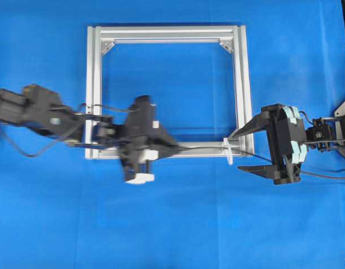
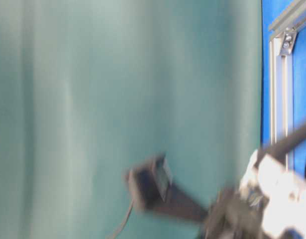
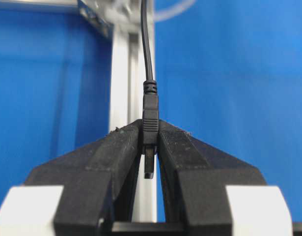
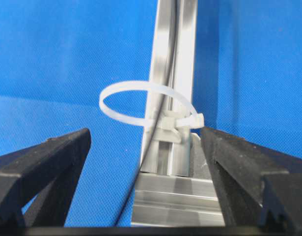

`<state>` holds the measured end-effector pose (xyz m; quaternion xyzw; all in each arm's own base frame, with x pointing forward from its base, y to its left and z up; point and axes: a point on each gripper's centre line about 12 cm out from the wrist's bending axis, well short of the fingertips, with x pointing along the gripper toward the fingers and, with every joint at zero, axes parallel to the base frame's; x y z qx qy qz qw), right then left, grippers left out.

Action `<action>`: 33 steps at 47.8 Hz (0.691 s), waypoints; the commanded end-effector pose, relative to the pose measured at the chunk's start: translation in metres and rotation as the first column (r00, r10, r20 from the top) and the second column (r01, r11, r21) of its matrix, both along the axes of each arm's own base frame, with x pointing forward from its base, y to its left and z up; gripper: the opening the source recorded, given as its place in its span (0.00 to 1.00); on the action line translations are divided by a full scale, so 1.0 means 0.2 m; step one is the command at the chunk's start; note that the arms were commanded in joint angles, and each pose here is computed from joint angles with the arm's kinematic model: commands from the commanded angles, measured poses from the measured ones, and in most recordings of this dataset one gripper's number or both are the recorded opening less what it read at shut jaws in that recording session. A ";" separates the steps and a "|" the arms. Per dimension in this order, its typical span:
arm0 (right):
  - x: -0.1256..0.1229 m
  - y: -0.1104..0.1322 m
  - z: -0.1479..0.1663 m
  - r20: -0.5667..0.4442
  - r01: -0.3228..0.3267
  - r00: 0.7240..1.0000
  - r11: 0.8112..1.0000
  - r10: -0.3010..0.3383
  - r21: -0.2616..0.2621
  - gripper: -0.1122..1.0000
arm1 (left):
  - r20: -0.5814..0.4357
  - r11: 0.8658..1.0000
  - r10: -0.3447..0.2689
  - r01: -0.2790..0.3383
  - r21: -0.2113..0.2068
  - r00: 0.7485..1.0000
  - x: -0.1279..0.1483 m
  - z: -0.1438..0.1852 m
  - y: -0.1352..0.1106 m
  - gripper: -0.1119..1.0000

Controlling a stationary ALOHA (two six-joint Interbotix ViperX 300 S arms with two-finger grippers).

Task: Insert the wire through the string loop located on the right side.
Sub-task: 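Pull the cable leftward through the loop with the left gripper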

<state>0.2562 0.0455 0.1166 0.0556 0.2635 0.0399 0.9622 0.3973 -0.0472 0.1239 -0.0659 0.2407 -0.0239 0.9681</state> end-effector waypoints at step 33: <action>0.05 0.01 0.12 0.080 0.000 0.997 1.000 -0.002 0.021 0.91 | 0.003 0.996 -0.086 0.086 -0.003 0.996 -0.85 0.04 0.01 0.17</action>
